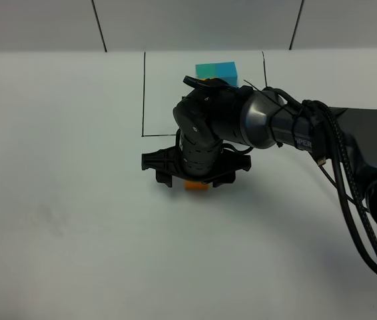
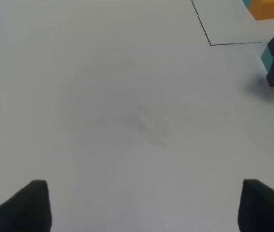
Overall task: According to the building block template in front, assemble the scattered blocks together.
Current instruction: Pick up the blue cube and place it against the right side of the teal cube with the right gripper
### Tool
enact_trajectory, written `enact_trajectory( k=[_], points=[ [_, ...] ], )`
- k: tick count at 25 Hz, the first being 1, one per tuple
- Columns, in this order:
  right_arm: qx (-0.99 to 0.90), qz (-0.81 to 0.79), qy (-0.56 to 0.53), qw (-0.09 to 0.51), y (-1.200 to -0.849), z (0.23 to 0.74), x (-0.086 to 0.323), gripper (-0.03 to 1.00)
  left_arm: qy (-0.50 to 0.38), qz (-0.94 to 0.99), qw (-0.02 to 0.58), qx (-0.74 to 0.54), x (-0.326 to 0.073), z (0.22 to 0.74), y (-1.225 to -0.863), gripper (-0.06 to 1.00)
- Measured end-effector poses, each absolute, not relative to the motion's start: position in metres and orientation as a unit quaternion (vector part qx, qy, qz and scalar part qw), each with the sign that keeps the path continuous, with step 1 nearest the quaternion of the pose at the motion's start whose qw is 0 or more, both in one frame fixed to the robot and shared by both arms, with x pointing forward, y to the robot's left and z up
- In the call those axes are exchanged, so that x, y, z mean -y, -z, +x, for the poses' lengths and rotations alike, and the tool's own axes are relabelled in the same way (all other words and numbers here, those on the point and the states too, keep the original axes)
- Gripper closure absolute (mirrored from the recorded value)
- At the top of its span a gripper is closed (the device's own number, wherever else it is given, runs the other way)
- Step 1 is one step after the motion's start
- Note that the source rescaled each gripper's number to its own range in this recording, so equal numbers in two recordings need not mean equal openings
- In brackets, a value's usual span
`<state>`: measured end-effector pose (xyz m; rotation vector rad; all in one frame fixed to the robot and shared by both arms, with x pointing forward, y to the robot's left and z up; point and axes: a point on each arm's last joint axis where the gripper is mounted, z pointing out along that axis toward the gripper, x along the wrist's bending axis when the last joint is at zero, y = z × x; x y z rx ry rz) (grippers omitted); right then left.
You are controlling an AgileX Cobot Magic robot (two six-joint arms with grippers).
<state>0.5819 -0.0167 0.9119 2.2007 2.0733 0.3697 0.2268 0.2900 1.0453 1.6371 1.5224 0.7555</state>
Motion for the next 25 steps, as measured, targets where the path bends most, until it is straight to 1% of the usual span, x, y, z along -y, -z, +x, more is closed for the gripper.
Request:
enact_trajectory(
  k=[3,7,9,11,13,15,17,18,20,21,25],
  points=[
    [-0.683,0.718,-0.127,0.049,-0.927,0.580,0.018,0.49,-0.296,0.641,0.381,-0.596,-0.290,0.227,-1.045,0.22],
    [-0.692,0.705,-0.145,0.055,-0.960,0.575,0.024,0.49,-0.296,0.641,0.381,-0.596,-0.290,0.227,-1.045,0.22],
    [-0.699,0.698,-0.140,0.068,-0.974,0.574,0.033,0.49,-0.296,0.641,0.381,-0.596,-0.290,0.227,-1.045,0.22],
    [-0.700,0.696,-0.137,0.080,-0.986,0.574,0.050,0.47,-0.296,0.641,0.381,-0.596,-0.290,0.227,-1.045,0.22],
    [-0.700,0.697,-0.127,0.088,-0.990,0.571,0.073,0.40,-0.296,0.641,0.381,-0.596,-0.290,0.227,-1.045,0.22],
    [-0.690,0.707,-0.124,0.092,-0.995,0.566,0.100,0.28,-0.296,0.641,0.381,-0.596,-0.290,0.227,-1.045,0.22],
    [-0.683,0.716,-0.114,0.093,-0.995,0.556,0.124,0.12,-0.296,0.641,0.381,-0.596,-0.290,0.227,-1.045,0.22],
    [-0.675,0.722,-0.115,0.095,-0.999,0.551,0.137,0.05,-0.296,0.641,0.381,-0.596,-0.290,0.227,-1.045,0.22],
    [-0.664,0.733,-0.110,0.098,-1.001,0.537,0.162,0.00,-0.296,0.641,0.381,-0.596,-0.290,0.227,-1.045,0.22],
    [-0.656,0.739,-0.114,0.102,-1.006,0.531,0.175,-0.02,-0.296,0.641,0.381,-0.596,-0.290,0.227,-1.045,0.22],
    [-0.646,0.747,-0.103,0.120,-1.012,0.499,0.225,-0.03,-0.296,0.641,0.381,-0.596,-0.290,0.227,-1.045,0.22]
  ],
)
